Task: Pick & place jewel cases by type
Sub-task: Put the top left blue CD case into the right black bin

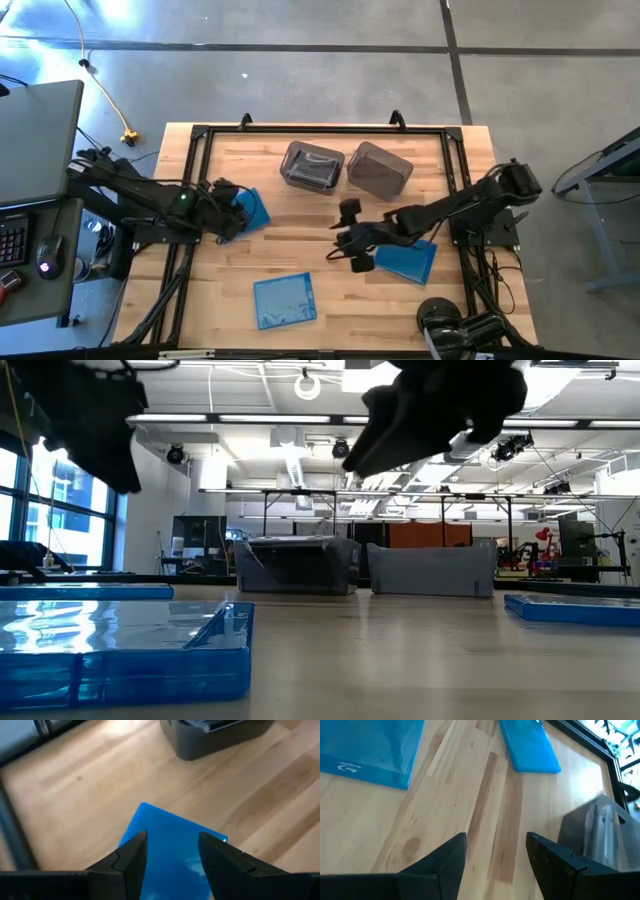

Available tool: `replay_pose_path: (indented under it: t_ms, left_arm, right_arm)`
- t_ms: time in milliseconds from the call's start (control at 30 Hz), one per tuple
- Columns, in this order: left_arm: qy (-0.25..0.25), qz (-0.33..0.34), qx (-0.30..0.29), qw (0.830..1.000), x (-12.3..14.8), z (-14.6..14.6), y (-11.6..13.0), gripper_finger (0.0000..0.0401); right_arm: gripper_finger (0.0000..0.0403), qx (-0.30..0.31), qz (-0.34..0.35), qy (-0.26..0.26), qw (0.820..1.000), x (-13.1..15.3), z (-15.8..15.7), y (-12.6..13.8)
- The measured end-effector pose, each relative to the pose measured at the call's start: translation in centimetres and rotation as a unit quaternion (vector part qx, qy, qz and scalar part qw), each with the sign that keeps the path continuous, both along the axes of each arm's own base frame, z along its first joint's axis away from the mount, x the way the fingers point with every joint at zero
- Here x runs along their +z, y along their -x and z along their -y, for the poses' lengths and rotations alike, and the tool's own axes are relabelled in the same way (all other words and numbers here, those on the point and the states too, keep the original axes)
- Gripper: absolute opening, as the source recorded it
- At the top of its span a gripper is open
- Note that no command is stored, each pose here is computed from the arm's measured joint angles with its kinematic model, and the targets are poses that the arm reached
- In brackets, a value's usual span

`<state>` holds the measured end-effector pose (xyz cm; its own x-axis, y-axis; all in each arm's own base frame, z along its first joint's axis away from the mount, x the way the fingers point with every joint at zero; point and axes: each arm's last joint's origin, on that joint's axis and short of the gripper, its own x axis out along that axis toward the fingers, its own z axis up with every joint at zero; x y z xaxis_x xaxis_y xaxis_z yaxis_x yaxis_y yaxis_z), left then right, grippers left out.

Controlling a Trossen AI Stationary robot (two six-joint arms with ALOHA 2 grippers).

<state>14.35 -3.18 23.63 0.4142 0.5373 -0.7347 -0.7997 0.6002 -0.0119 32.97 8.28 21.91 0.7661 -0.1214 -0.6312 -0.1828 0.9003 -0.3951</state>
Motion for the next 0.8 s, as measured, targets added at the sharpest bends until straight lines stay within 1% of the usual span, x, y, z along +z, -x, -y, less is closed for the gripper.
replay_pose_path:
  t_ms: [133, 300, 400, 467, 567, 600, 667, 767, 800]
  left_arm:
    - [0.01, 0.01, 0.023, 1.0, -2.2, -0.6, -0.1, 0.0172]
    - [0.02, -0.006, 0.038, 0.999, -3.7, -1.0, -0.6, 0.0172]
    - [0.012, -0.03, 0.04, 0.999, -4.3, -1.1, -0.6, 0.0172]
    - [-0.003, -0.041, 0.043, 0.998, -4.7, -1.2, -0.5, 0.0172]
    - [-0.008, -0.044, 0.045, 0.998, -5.3, -1.2, -0.6, 0.0172]
    - [-0.004, -0.052, 0.043, 0.998, -5.5, -1.2, -0.5, 0.0172]
    - [0.024, -0.059, 0.033, 0.997, -6.2, -1.0, -0.8, 0.0172]
    - [0.074, -0.088, -0.009, 0.993, -7.6, -0.6, -1.0, 0.017]
    - [0.087, -0.087, -0.027, 0.992, -8.0, -0.4, -1.3, 0.0168]
  right_arm:
    - [0.0204, -0.005, -0.003, 0.004, 1.0, -1.1, 0.4, -0.8]
    - [0.0204, -0.042, 0.013, -0.033, 0.998, -1.1, 1.0, -1.2]
    - [0.0204, -0.051, 0.017, -0.04, 0.998, -1.1, 1.3, -1.3]
    - [0.0204, -0.052, 0.019, -0.043, 0.998, -1.0, 1.4, -1.4]
    - [0.0204, -0.051, 0.018, -0.043, 0.998, -1.0, 1.5, -1.4]
    - [0.0204, -0.053, 0.02, -0.042, 0.998, -1.0, 1.5, -1.4]
    - [0.0204, -0.052, 0.021, -0.043, 0.997, -1.0, 1.5, -1.4]
    - [0.0204, -0.045, 0.017, -0.05, 0.998, -1.0, 1.4, -1.4]
    - [0.0204, -0.043, 0.015, -0.052, 0.998, -1.0, 1.4, -1.4]
